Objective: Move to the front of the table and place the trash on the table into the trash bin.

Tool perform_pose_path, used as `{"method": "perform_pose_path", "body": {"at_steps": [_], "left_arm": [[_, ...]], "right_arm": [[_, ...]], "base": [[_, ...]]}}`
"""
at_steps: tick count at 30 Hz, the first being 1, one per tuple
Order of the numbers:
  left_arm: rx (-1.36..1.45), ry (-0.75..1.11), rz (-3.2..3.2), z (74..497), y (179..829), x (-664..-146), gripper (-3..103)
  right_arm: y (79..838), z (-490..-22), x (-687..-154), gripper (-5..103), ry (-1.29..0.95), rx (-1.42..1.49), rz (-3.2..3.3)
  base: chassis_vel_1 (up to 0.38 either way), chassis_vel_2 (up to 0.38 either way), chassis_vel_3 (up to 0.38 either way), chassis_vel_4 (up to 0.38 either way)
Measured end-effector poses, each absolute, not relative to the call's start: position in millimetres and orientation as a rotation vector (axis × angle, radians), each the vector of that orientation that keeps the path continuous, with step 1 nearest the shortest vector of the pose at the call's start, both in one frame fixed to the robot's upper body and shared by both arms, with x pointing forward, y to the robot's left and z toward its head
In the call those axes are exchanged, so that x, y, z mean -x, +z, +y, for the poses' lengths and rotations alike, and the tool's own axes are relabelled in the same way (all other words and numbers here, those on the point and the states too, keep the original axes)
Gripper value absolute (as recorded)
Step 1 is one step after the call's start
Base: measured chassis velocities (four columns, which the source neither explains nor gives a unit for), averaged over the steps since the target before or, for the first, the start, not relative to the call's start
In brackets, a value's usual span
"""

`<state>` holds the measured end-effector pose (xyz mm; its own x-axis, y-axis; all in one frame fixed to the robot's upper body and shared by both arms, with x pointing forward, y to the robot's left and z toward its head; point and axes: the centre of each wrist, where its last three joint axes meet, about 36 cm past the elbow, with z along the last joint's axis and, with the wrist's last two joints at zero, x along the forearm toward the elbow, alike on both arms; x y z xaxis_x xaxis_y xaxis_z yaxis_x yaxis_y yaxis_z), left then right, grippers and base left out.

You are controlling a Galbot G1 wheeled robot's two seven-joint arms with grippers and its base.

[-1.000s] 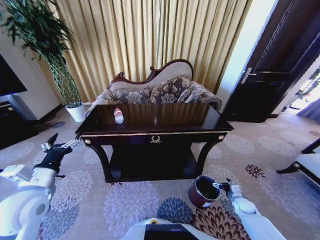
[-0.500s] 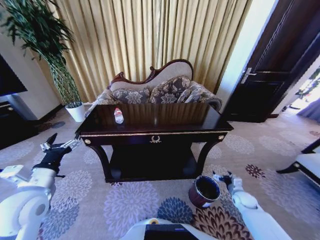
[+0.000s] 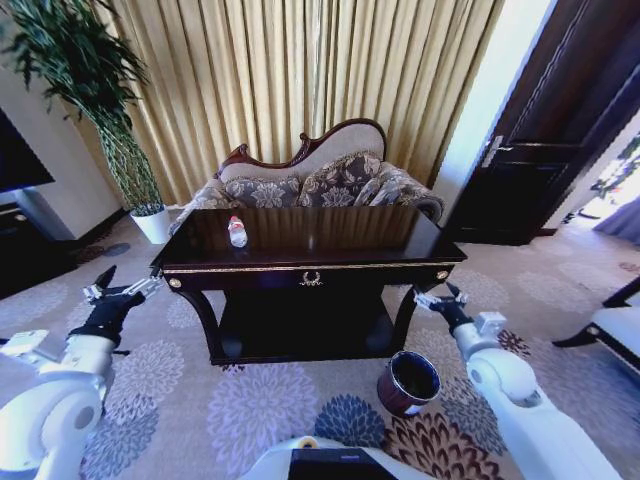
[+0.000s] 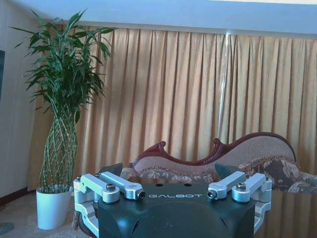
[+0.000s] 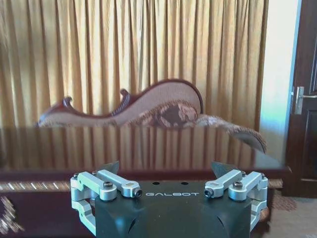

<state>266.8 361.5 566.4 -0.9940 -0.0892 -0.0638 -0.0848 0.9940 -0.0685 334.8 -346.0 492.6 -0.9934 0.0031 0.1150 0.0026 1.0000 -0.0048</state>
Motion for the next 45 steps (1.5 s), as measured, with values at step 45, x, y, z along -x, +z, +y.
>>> {"method": "perform_pose_path", "body": {"at_steps": [45], "left_arm": [[0.129,-0.096,3.063,361,569,-264,100]], "right_arm": [[531,-316,-313,100,0.029,-0.162,-3.128]], "base": [[-0.049,0.046,0.047,-0.049]]}}
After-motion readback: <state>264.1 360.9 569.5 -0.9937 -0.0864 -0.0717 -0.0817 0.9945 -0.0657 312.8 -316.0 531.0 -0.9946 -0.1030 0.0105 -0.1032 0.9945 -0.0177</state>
